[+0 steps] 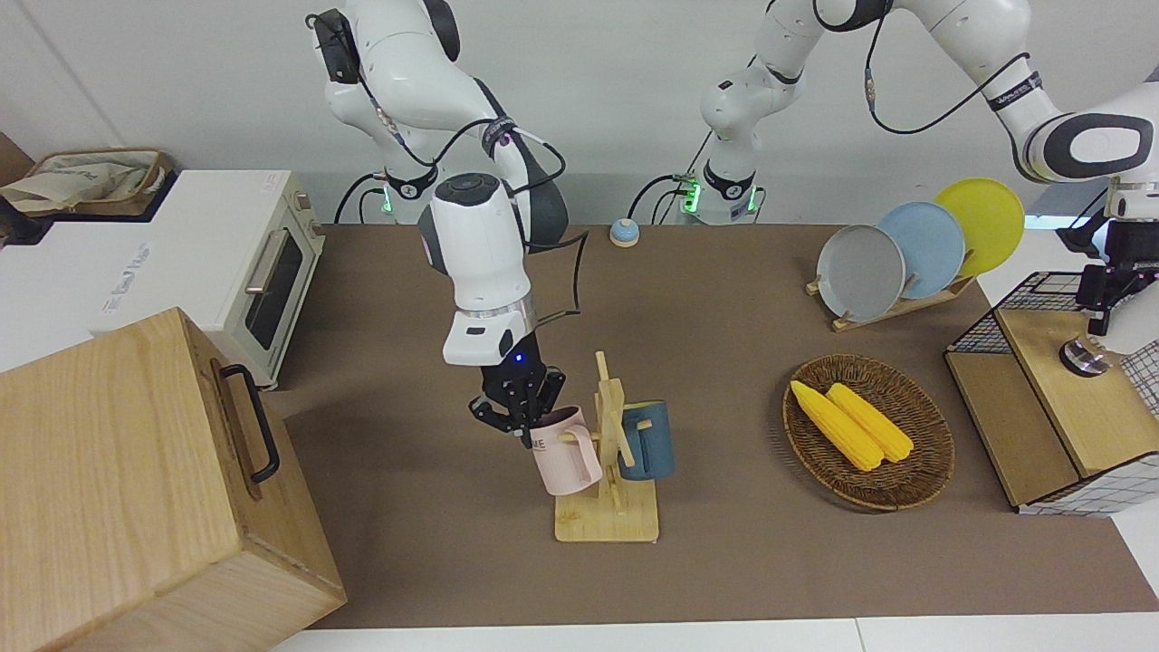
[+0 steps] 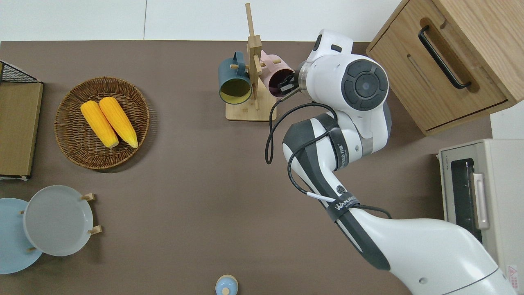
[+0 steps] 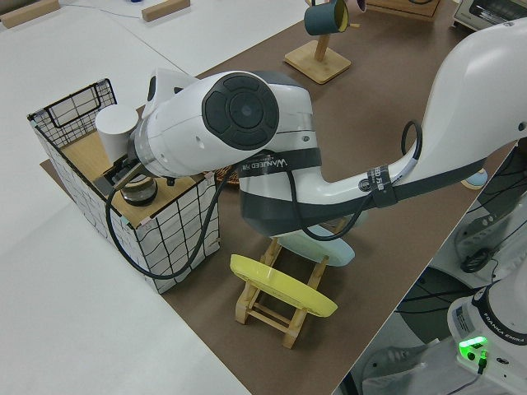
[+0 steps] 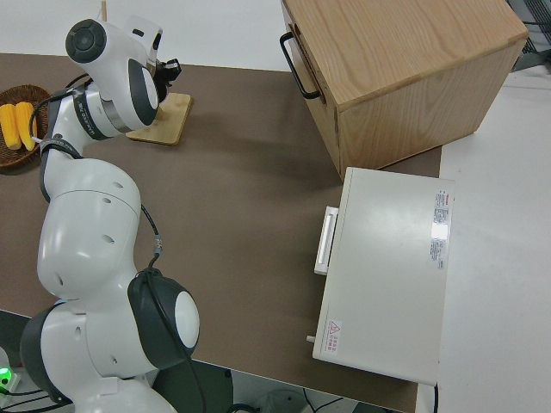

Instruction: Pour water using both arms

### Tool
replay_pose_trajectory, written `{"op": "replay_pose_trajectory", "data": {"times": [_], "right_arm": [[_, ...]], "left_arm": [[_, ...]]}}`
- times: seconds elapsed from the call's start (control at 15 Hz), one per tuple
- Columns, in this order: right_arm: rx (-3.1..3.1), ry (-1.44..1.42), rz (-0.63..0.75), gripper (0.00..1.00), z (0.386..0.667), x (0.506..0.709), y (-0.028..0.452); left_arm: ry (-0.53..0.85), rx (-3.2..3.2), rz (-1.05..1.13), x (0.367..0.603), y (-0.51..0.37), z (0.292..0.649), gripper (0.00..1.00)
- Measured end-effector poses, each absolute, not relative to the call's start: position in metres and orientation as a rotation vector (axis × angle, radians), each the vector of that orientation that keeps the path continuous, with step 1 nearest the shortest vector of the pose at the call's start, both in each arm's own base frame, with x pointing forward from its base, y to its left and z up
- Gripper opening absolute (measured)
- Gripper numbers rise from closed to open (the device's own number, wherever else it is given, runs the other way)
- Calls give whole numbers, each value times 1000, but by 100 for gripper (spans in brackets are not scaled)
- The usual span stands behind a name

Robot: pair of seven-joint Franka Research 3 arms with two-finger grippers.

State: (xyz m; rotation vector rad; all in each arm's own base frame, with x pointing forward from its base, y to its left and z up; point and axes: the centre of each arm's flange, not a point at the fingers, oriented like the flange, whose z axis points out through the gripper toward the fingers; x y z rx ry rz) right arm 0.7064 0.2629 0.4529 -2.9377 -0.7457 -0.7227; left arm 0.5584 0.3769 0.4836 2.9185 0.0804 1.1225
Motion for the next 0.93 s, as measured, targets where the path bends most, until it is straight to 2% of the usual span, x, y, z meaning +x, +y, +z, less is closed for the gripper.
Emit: {"op": "replay_pose_trajectory", "data": {"times": [0.2, 0.27, 0.4, 0.93], "right_arm": [[-2954, -789, -680, 5, 461, 709, 255], [-2959, -795, -667, 5, 463, 710, 252], [-2966, -801, -655, 5, 468, 711, 245], [-3000, -798, -586, 5, 476, 713, 219]], "left_arm": [[87, 2910, 1119, 561, 375, 478, 99], [97, 2899, 1122, 562, 374, 477, 91], [113, 2892, 1127, 563, 375, 474, 67], [116, 2890, 1135, 563, 375, 475, 66]]}}
